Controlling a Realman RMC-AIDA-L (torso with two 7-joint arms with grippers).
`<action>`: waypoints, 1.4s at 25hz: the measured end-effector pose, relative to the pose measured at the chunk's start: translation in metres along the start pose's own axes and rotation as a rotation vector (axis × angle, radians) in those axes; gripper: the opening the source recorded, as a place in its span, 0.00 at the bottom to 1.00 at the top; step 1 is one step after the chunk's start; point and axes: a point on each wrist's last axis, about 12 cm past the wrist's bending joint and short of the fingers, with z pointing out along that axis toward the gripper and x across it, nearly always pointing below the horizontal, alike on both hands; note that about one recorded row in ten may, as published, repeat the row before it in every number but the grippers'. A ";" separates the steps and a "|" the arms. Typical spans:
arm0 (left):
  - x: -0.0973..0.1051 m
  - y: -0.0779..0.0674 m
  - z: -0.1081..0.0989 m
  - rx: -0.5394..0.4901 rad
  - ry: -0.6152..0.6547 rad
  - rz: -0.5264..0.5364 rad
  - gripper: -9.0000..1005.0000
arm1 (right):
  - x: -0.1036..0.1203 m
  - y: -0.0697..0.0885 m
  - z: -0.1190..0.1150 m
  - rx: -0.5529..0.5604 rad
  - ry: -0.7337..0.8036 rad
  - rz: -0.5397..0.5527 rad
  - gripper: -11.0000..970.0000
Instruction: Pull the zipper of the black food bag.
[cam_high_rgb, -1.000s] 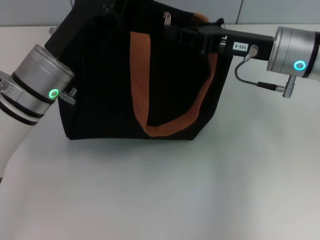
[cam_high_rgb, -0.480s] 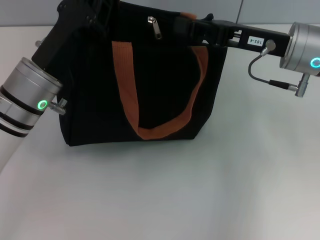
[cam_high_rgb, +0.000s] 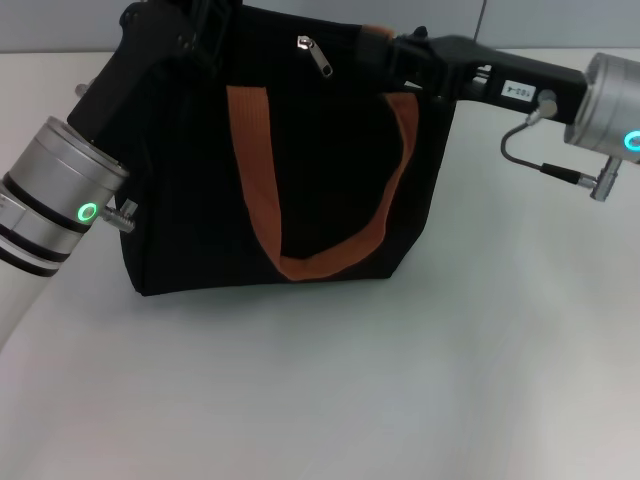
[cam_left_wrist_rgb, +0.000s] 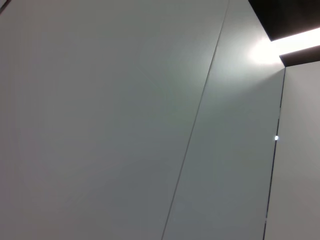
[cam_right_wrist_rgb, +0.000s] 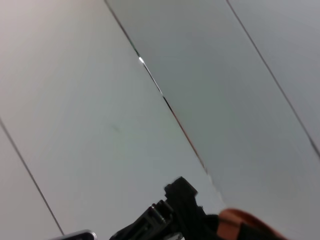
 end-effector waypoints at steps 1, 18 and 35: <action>0.000 -0.001 0.001 0.004 -0.001 -0.002 0.17 | 0.003 0.001 -0.003 -0.001 -0.024 -0.040 0.01; 0.007 -0.016 0.031 0.126 0.022 -0.040 0.17 | 0.042 -0.002 -0.019 0.063 -0.120 -0.118 0.39; 0.009 -0.017 0.033 0.121 0.033 -0.048 0.18 | 0.044 0.001 -0.021 0.019 -0.116 0.050 0.62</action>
